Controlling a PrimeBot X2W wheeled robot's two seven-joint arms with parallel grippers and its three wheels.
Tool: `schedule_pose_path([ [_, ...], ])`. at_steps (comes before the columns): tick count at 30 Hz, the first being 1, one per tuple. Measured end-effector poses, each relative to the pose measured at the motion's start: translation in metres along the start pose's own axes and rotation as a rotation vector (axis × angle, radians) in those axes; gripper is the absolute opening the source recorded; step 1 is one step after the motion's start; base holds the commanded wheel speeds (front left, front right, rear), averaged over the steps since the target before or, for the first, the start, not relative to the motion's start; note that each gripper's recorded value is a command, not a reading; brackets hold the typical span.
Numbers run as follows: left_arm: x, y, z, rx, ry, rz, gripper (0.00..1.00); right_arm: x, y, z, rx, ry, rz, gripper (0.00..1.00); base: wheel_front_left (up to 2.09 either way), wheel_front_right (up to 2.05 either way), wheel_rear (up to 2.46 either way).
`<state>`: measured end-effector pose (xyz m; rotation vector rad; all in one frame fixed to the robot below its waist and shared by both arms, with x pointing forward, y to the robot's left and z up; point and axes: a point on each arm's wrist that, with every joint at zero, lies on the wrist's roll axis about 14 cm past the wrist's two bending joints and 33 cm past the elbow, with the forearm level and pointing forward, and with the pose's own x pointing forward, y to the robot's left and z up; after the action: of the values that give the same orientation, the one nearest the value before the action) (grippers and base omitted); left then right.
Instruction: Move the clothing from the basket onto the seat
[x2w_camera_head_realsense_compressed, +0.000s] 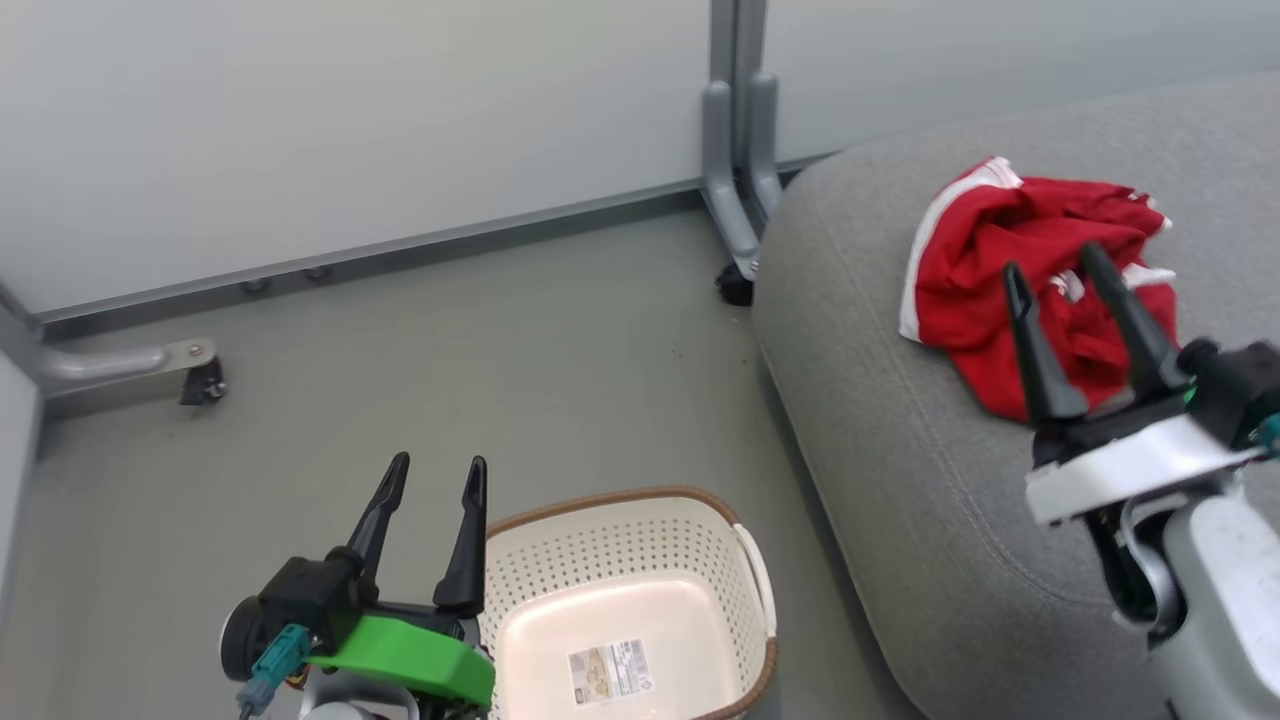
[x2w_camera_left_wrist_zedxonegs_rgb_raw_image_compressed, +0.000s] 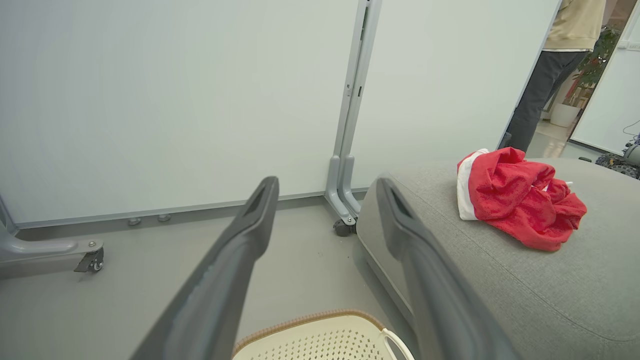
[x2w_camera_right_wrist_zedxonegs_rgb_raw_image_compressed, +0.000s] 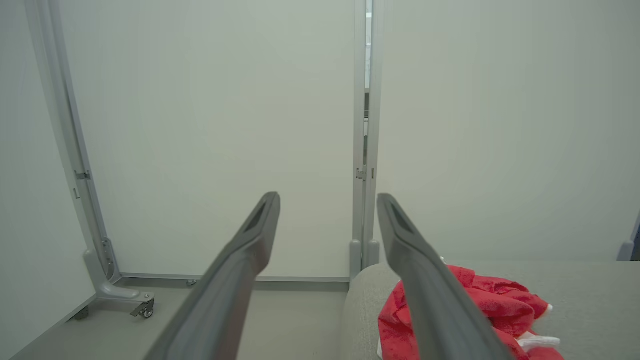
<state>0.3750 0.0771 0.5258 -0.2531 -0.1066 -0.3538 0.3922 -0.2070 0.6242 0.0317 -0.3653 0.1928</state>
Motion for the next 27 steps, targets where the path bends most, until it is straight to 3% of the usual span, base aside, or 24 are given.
schedule_pose_path([
  [6,-0.025,0.027,0.014,0.019,-0.037,0.102,1.00,-0.012,0.045,-0.027,0.090,0.050,0.047,1.00,0.00,0.00,0.00],
  [15,-0.064,0.060,0.021,0.025,-0.060,0.239,1.00,-0.014,0.105,-0.039,0.192,0.067,0.123,1.00,0.00,0.00,0.00],
  [27,-0.083,0.077,0.018,0.014,-0.054,0.311,1.00,-0.015,0.125,-0.039,0.227,0.069,0.147,1.00,0.00,0.00,0.00],
])
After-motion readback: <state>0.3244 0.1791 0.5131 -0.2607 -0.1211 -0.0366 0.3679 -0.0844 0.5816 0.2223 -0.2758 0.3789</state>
